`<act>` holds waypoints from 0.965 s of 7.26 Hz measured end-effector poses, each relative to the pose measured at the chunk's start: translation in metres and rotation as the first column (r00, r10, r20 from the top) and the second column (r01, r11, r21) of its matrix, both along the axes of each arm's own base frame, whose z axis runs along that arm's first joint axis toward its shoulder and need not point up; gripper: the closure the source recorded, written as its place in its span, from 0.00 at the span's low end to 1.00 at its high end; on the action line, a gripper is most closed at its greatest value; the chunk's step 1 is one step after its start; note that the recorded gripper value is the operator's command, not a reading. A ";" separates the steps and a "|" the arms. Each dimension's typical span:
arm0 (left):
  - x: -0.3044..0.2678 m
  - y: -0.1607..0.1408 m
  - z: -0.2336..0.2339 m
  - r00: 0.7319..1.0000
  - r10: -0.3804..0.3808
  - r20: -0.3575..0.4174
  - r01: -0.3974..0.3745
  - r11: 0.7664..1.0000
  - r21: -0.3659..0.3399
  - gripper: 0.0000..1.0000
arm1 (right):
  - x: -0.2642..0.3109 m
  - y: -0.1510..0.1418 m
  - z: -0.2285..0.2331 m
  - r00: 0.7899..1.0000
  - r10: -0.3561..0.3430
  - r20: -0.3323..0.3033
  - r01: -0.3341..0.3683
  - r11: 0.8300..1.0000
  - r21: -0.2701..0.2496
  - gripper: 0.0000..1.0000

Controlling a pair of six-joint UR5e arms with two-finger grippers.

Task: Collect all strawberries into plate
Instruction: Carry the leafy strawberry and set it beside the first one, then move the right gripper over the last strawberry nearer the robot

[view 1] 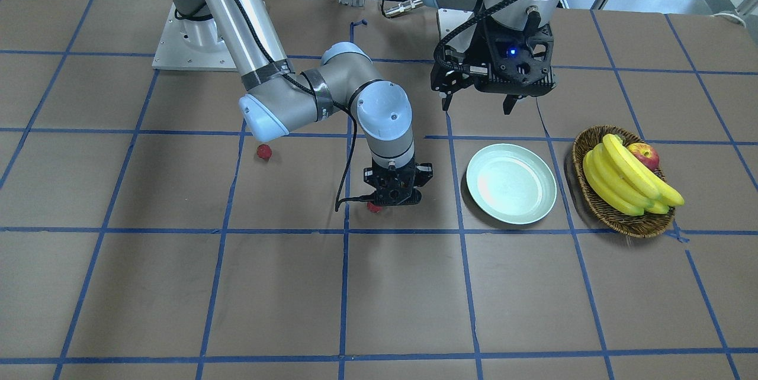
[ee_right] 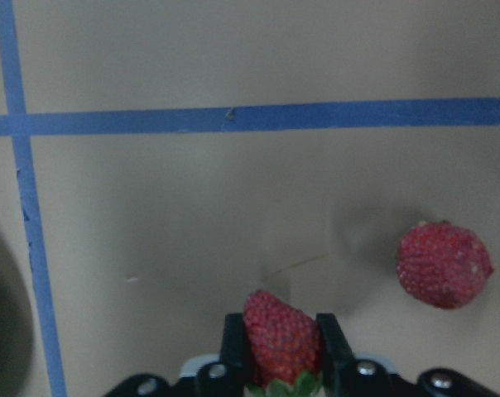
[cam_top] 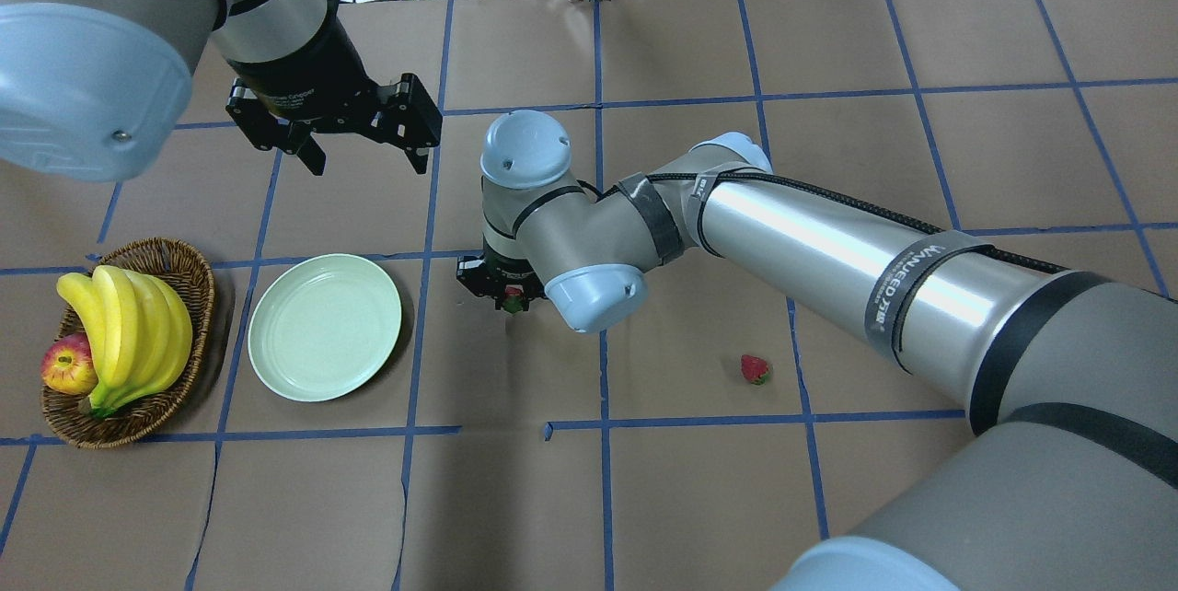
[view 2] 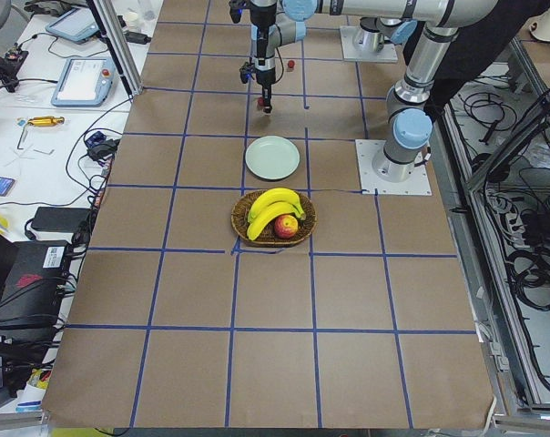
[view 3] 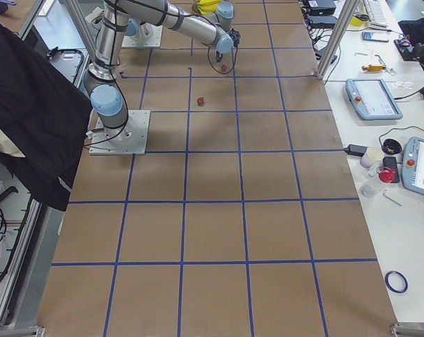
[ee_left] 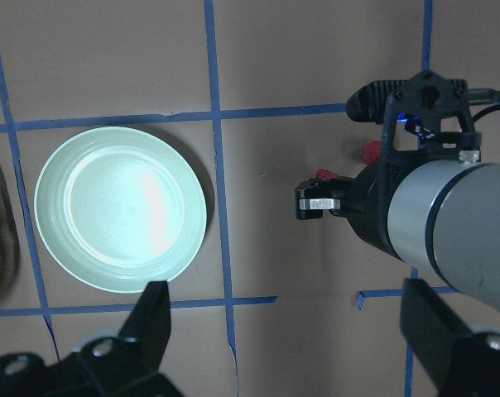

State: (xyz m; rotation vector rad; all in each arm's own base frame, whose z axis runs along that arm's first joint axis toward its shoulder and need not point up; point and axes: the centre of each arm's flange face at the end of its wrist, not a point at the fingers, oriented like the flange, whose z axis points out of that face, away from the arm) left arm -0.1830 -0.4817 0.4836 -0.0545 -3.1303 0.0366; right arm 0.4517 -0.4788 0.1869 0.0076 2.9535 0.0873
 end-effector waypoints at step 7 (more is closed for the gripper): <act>0.001 0.000 0.003 1.000 -0.004 0.001 0.004 1.000 -0.008 0.00 | -0.034 0.007 0.084 0.999 -0.037 -0.021 0.036 0.999 -0.012 0.00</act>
